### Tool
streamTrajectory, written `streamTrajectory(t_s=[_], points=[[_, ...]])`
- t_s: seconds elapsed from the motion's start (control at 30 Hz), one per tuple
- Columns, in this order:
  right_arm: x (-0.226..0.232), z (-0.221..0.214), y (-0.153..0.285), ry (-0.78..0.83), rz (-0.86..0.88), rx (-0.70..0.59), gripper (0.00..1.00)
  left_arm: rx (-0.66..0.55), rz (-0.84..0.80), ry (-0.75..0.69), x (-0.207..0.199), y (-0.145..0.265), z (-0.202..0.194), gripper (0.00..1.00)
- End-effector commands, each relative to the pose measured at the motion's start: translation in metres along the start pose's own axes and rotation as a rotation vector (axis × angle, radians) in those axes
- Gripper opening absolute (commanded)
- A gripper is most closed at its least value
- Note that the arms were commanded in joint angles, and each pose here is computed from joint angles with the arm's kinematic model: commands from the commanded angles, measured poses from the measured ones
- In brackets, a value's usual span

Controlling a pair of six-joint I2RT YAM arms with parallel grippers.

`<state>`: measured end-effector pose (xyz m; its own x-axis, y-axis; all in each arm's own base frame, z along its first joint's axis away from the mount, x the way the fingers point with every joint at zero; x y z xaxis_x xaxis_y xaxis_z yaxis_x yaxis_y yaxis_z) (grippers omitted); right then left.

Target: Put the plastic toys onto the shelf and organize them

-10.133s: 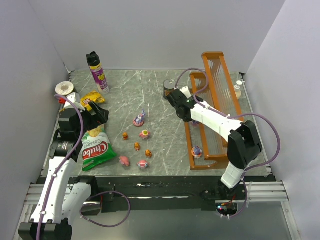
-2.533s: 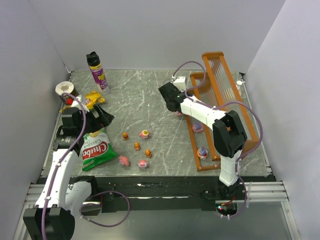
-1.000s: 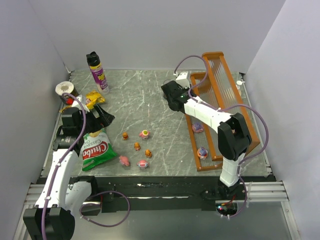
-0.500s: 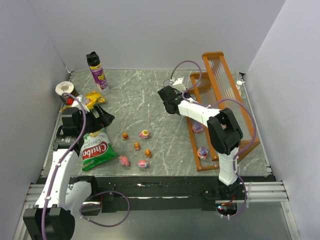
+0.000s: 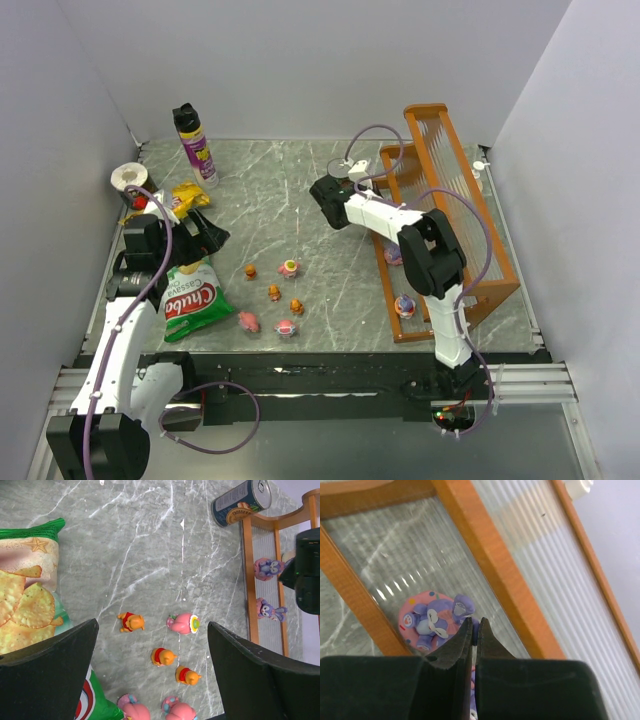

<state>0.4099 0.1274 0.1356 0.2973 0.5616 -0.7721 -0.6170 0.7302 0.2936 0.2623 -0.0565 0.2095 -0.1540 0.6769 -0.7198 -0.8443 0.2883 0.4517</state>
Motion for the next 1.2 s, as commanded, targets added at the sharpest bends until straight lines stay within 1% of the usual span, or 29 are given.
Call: streamTrajectory(t_s=[0.0, 0.1, 0.17, 0.23, 0.4, 0.6, 0.83, 1.07, 1.17], points=[[-0.013, 0.007, 0.002, -0.062, -0.067, -0.002, 0.0, -0.025, -0.044, 0.004, -0.014, 0.002, 0.011, 0.96], [-0.005, 0.011, 0.001, -0.055, -0.024, -0.016, 0.0, -0.026, -0.046, 0.002, -0.015, 0.003, 0.012, 0.97], [0.003, 0.013, 0.0, -0.005, 0.039, -0.025, 0.0, -0.031, -0.044, 0.004, -0.015, 0.003, 0.012, 0.96], [0.012, 0.016, 0.0, -0.023, 0.084, -0.04, 0.0, -0.032, -0.043, 0.002, -0.015, 0.003, 0.013, 0.96], [0.023, 0.016, -0.002, 0.031, 0.104, -0.028, 0.0, -0.031, -0.042, 0.003, -0.015, 0.003, 0.012, 0.97], [0.025, 0.017, -0.005, 0.019, 0.106, -0.027, 0.01, -0.029, -0.038, 0.004, -0.014, 0.002, 0.012, 0.96], [0.021, 0.011, -0.005, -0.001, 0.095, 0.001, 0.24, -0.024, -0.038, 0.005, -0.014, 0.001, 0.012, 0.96], [0.019, 0.008, -0.006, -0.01, 0.087, 0.013, 0.3, -0.024, -0.036, 0.006, -0.013, 0.002, 0.012, 0.97], [0.018, 0.007, -0.006, -0.011, 0.079, 0.018, 0.36, -0.027, -0.036, 0.006, -0.013, 0.002, 0.012, 0.97]])
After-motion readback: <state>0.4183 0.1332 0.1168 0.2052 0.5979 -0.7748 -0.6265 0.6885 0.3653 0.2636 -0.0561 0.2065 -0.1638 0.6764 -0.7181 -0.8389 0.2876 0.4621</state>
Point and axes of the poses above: each gripper's point midway between its finger pads, its own y axis back along the fingers, its own x axis along the line the jaws close on, z = x × y, the point moved 3 cm from there along y, back along the fingers, and after that the axes turned 14 degrees about y, right-handed, at the moved point
